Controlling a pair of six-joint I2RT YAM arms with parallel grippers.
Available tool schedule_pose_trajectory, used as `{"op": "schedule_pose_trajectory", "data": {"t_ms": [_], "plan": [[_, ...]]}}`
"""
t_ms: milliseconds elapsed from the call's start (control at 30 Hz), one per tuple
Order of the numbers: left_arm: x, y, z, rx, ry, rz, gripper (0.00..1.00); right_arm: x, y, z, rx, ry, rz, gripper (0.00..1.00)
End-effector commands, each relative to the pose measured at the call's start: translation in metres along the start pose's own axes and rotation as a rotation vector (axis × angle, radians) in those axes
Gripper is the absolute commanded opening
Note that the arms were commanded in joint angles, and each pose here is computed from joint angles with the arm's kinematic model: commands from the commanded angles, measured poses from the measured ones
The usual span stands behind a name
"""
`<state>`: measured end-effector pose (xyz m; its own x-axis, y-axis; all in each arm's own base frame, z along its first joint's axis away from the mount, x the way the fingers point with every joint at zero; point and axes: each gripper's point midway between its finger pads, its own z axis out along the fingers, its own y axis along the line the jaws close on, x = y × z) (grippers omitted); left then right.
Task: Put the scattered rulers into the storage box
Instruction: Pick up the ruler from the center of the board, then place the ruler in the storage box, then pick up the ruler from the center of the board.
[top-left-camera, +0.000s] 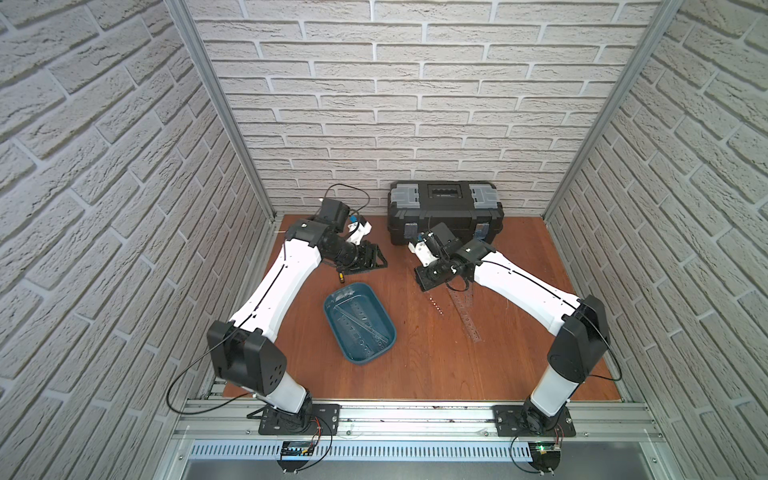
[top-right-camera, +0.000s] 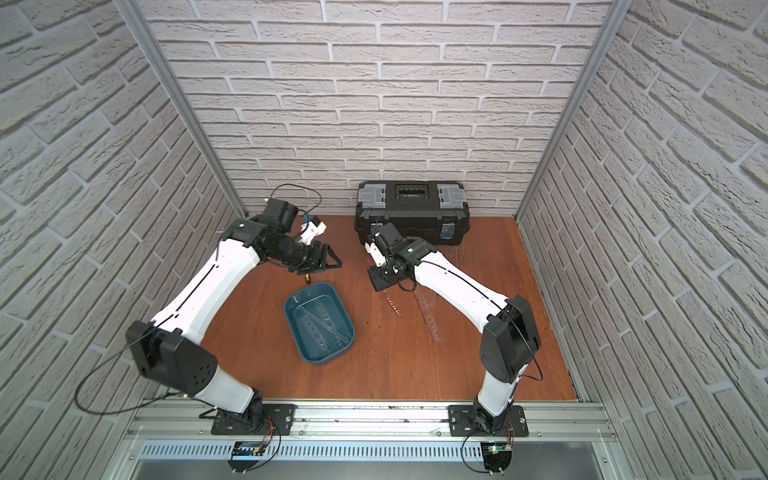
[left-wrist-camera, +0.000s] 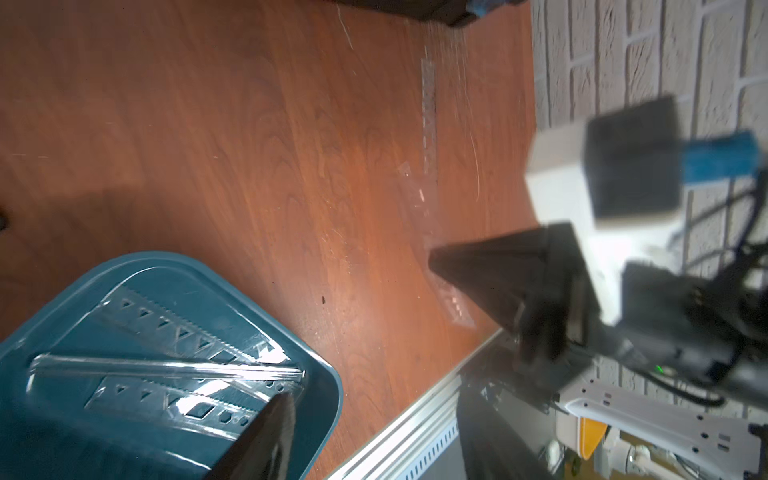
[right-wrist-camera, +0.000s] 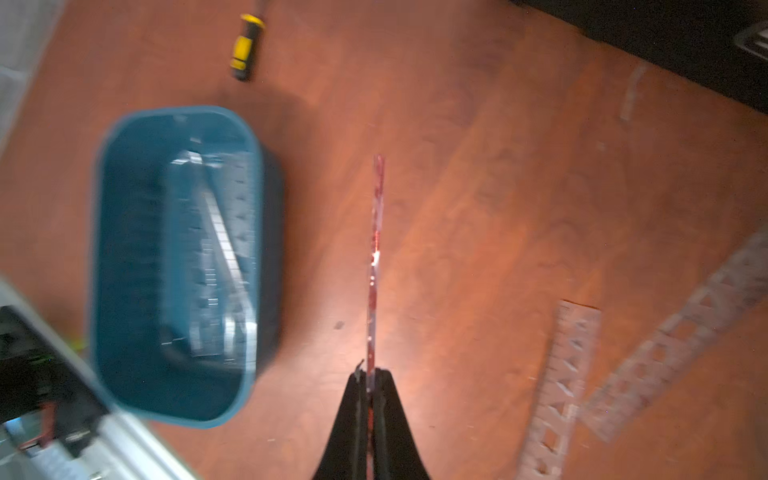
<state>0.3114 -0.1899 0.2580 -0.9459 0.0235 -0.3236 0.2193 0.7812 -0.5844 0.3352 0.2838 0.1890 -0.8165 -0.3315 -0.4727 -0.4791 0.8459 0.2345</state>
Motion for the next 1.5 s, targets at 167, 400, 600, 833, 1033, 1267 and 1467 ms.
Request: {"op": "schedule_pose_trajectory", "data": {"t_ms": [167, 400, 600, 833, 1033, 1267, 1467], "plan": [[0.013, 0.039, -0.051, -0.102, -0.172, -0.100, 0.69, -0.019, 0.127, 0.024, -0.388, 0.026, 0.119, 0.02], [0.028, 0.044, -0.058, -0.087, -0.182, -0.126, 0.70, -0.015, 0.164, 0.071, -0.414, 0.092, 0.098, 0.02], [0.026, 0.043, -0.058, -0.083, -0.179, -0.122, 0.70, -0.008, 0.165, 0.084, -0.385, 0.119, 0.062, 0.38], [0.011, 0.040, -0.055, -0.092, -0.164, -0.101, 0.70, -0.021, 0.145, 0.035, -0.295, -0.012, -0.007, 0.57], [-0.001, 0.019, -0.023, -0.110, -0.091, -0.019, 0.69, -0.019, 0.084, -0.008, -0.129, -0.106, 0.012, 0.53], [-0.011, -0.010, 0.041, -0.092, 0.012, 0.058, 0.69, 0.024, -0.023, -0.040, 0.172, -0.090, 0.136, 0.54], [-0.016, -0.036, 0.101, -0.072, 0.106, 0.118, 0.68, 0.074, -0.086, -0.034, 0.288, -0.015, 0.274, 0.57]]}}
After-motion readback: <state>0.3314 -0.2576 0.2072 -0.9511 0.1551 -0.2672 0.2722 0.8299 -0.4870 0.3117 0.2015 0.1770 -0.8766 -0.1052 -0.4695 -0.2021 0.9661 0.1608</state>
